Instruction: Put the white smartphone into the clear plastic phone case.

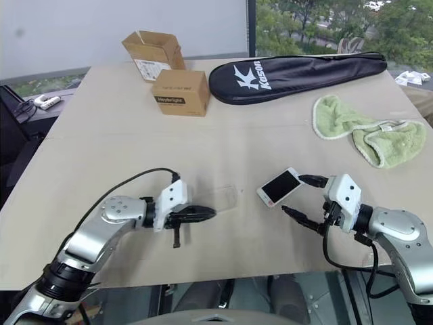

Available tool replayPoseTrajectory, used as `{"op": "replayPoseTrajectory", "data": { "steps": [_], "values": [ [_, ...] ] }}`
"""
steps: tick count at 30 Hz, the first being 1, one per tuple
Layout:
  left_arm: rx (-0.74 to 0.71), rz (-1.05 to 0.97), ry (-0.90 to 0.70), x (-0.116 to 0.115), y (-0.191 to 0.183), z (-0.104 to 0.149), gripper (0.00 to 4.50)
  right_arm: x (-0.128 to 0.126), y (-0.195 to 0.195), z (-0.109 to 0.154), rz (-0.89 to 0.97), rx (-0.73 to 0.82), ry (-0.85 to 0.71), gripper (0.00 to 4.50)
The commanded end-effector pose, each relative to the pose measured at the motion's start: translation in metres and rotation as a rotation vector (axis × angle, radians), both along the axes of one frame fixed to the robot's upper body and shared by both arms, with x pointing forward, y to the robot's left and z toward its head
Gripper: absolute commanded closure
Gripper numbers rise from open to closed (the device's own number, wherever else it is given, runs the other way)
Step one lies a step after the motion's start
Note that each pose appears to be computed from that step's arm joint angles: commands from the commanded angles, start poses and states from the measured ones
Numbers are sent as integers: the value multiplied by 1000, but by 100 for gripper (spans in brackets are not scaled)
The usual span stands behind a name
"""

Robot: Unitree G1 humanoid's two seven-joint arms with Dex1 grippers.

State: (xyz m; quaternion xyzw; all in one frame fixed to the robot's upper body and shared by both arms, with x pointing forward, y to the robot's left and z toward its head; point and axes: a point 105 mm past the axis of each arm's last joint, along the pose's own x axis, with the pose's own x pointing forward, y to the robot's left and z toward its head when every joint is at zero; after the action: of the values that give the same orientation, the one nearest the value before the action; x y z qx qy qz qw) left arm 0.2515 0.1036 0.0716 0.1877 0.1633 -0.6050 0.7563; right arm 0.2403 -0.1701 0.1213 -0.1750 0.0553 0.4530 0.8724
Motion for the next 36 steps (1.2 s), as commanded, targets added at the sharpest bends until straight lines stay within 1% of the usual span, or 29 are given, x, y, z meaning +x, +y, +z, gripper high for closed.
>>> {"op": "replayPoseTrajectory", "data": {
  "steps": [1, 6, 8, 9, 12, 13, 15, 16, 17, 18, 23, 26, 28, 29, 32, 34, 36],
  "values": [
    [18, -68, -27, -2, -9, 1, 444, 2, -8, 8, -25, -32, -23, 0],
    [21, -79, -19, -4, -9, 0, 444, 5, -15, 4, -12, -84, -8, 0],
    [16, -67, 5, -4, -6, 0, 393, 10, -17, 3, 6, -122, -9, 0],
    [16, -68, 5, -5, -5, 1, 378, 13, -18, 3, 15, -132, -11, 0],
    [5, -42, -12, -2, -3, 5, 241, 22, -17, 5, 52, -147, -17, 0],
    [3, -35, -19, -3, -1, 7, 211, 27, -17, 3, 82, -177, -14, 0],
    [-2, -23, -30, -4, 3, 12, 116, 33, -19, -2, 157, -255, 6, 0],
    [-7, -15, -35, -4, 4, 15, 79, 37, -20, -3, 187, -285, 4, 0],
    [-18, -3, -44, -3, 6, 19, 27, 42, -19, -3, 221, -314, 0, 0],
    [-25, 9, -50, -3, 9, 22, 6, 46, -18, -3, 250, -334, -2, 0],
    [-65, 38, -60, -9, 26, 45, 6, 75, -5, -2, 417, -405, 30, 0],
    [-142, 102, -90, -7, 32, 64, 6, 89, 4, -2, 493, -417, 63, 0],
    [-192, 158, -94, -11, 38, 76, 6, 97, 9, -4, 537, -457, 86, 0],
    [-203, 174, -92, -13, 40, 79, 6, 99, 10, -6, 552, -472, 95, 0],
    [-232, 217, -33, -31, 46, 83, 6, 107, 17, -7, 596, -480, 158, 0],
    [-220, 235, -19, -36, 48, 82, 6, 108, 18, -10, 617, -493, 202, 0],
    [-199, 253, -24, -37, 50, 80, 6, 108, 16, -18, 623, -527, 271, 0]
  ]
}}
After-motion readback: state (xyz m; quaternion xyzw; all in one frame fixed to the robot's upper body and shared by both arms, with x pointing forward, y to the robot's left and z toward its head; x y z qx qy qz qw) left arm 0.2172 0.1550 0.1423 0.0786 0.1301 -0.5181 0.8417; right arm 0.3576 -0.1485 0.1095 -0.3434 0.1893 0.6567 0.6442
